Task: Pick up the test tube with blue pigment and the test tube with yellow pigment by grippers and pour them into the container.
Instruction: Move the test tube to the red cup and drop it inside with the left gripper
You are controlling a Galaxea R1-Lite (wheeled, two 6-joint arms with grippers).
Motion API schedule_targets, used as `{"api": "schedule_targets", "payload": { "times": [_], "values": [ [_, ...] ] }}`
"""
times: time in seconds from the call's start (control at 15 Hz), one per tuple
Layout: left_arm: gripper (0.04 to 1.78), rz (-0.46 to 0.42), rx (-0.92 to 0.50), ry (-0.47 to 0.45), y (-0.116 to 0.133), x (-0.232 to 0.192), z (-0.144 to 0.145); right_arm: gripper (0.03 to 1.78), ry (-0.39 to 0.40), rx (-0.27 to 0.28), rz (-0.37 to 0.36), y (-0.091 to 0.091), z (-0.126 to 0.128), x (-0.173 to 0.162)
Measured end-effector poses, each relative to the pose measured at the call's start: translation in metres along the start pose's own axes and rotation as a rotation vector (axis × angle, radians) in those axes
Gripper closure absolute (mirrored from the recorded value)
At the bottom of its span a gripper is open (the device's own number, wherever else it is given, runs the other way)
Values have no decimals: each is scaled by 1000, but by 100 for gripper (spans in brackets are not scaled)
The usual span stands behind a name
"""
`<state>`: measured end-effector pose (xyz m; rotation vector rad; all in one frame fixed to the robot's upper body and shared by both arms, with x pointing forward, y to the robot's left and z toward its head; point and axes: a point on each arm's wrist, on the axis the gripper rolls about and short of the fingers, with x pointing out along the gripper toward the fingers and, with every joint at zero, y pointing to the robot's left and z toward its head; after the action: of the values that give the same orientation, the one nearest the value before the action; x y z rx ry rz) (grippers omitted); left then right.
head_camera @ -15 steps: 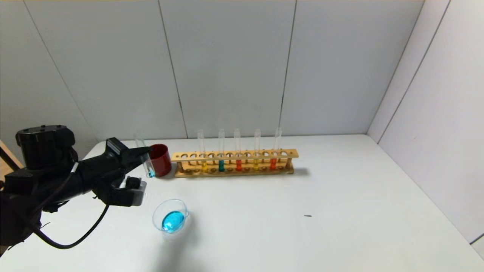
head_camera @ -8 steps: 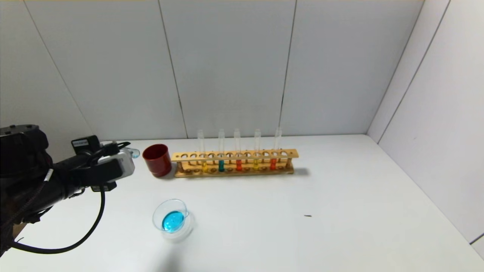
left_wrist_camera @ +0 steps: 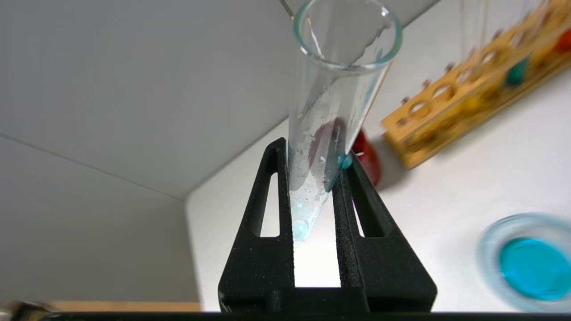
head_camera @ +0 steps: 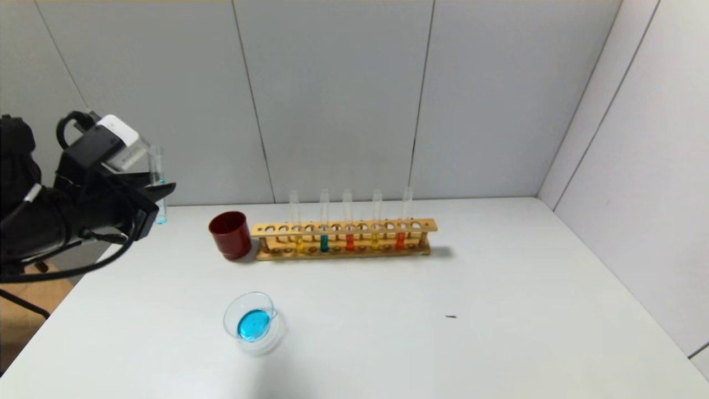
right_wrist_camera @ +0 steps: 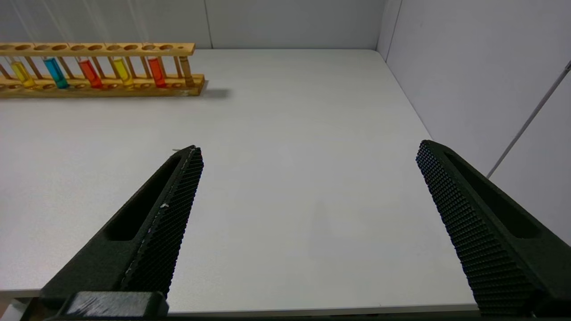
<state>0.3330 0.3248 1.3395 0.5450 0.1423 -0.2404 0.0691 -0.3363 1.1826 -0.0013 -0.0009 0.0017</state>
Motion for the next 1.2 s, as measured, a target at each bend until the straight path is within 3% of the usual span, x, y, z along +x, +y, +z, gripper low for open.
{"api": "schedule_targets", "payload": {
  "times": [0.13,0.33,0.67,1.2],
  "values": [
    [151,-61,-171,34,11,-12,19,6,0,0,1,0,0,0],
    [151,-163,-361,98,26,-28,18,6,0,0,0,0,0,0],
    [151,-174,-460,129,42,-22,1,6,0,0,0,0,0,0],
    [151,-213,-479,148,60,36,-9,6,0,0,0,0,0,0]
  ]
}}
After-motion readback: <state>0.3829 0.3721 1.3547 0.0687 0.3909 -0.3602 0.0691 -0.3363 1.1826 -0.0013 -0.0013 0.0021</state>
